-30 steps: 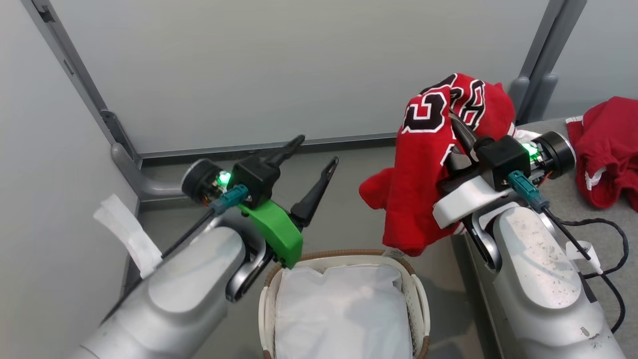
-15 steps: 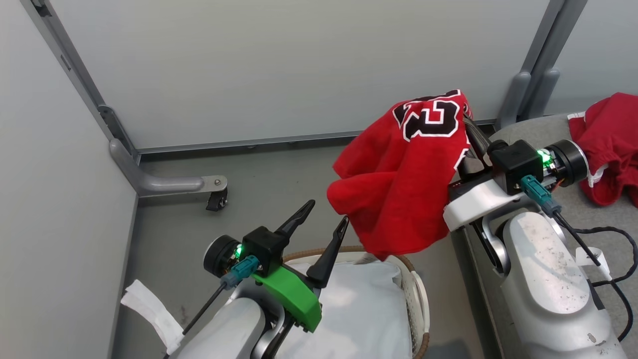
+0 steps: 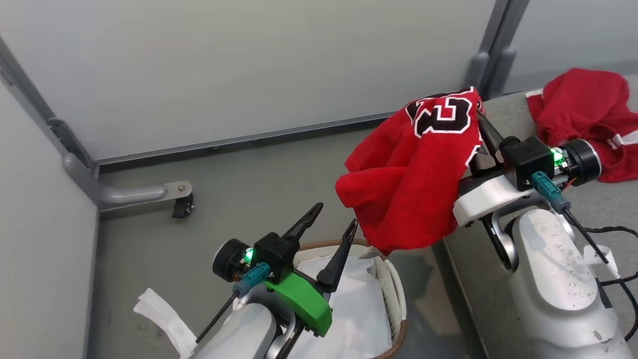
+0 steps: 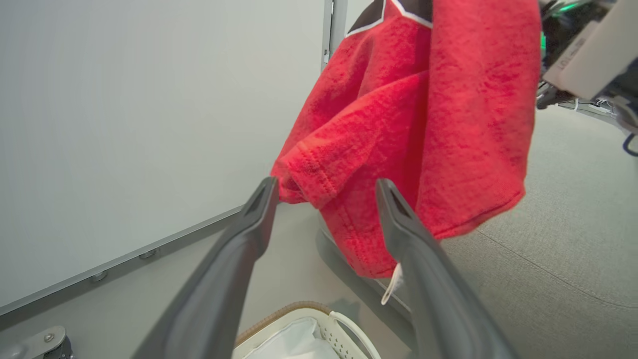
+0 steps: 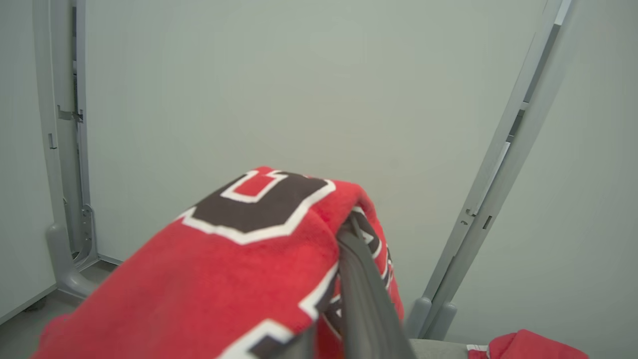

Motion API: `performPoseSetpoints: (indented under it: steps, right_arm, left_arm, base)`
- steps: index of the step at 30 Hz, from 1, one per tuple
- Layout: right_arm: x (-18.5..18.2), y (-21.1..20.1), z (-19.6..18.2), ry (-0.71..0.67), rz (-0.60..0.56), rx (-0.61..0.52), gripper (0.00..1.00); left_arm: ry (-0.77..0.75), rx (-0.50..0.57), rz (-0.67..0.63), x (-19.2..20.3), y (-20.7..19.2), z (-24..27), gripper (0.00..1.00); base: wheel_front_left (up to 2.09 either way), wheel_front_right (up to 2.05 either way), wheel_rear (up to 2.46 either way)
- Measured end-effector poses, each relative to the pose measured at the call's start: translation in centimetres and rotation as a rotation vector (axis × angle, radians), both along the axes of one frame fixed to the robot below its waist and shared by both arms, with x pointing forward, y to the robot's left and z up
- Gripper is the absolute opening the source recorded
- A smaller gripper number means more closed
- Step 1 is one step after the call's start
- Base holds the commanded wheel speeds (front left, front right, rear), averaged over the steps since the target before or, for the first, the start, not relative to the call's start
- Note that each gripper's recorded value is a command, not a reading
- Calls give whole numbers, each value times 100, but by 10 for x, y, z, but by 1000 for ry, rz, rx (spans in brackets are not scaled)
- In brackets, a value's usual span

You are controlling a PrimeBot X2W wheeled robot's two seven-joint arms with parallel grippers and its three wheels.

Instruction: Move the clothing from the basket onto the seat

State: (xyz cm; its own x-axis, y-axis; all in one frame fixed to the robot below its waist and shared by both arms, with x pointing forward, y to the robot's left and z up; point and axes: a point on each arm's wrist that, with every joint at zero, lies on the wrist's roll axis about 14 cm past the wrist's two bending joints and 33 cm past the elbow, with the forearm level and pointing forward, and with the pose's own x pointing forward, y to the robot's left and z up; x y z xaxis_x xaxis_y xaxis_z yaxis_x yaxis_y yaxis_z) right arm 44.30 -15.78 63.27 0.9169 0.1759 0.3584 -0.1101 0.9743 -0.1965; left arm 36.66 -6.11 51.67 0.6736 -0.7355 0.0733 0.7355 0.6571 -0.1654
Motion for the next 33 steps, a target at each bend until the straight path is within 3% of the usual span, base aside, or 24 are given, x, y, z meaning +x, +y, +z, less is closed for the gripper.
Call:
performPoseSetpoints:
  steps: [13,23,33]
  right_arm:
    - [-30,-96,-10,28,-259,-4,0]
    - [-48,-155,-23,64,-432,4,0]
    - [-24,-216,46,-74,-581,-158,0]
  left_arm:
    - [3,-24,-262,-18,-81,-1,100]
    - [41,-36,-377,-24,-110,-17,100]
    - [20,-50,-362,2,-105,-22,100]
  base:
    - [0,0,0]
    - [0,0,0]
    - [0,0,0]
